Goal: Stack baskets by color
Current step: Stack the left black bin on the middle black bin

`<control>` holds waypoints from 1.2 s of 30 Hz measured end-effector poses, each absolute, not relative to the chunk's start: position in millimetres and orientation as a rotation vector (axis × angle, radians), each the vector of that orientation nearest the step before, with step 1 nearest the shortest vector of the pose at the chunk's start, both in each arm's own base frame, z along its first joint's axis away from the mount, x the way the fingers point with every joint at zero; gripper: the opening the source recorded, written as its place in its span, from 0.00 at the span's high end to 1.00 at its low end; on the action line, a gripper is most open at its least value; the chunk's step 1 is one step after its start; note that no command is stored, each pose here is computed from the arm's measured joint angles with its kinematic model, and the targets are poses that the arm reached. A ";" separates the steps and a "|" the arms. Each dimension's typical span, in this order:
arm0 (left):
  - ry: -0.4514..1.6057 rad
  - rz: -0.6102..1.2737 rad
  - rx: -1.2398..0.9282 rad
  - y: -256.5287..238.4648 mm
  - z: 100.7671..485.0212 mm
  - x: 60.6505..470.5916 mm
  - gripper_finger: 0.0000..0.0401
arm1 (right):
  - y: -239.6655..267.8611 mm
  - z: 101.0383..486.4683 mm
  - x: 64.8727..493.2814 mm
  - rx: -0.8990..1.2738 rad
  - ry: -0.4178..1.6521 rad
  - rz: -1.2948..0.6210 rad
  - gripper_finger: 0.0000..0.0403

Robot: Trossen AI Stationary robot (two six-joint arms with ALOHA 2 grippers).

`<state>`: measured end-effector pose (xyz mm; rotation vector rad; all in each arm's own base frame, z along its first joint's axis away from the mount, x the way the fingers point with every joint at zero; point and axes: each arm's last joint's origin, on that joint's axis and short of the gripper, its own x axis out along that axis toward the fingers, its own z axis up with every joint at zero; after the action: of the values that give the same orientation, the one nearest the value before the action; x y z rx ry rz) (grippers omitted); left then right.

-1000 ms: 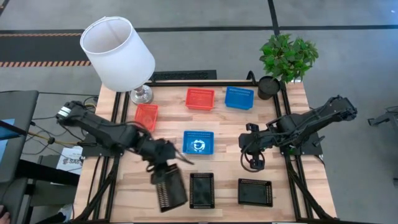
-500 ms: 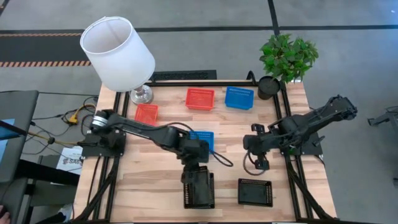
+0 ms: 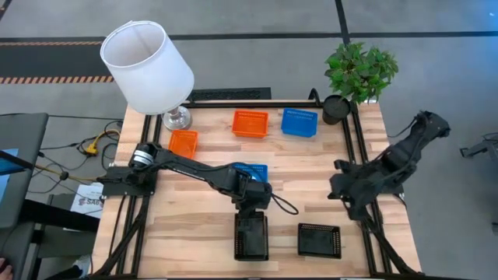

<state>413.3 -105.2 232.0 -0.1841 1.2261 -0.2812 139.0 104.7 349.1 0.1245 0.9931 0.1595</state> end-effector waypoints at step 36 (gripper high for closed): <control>1.333 -0.316 -0.165 -98.4 218.1 410.6 0.93 | 96.0 360.3 113.3 0.132 0.908 0.144 0.98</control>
<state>410.6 -98.4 218.1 -0.1648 1.3335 -0.3158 113.3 96.0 360.3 0.1317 0.9080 0.1436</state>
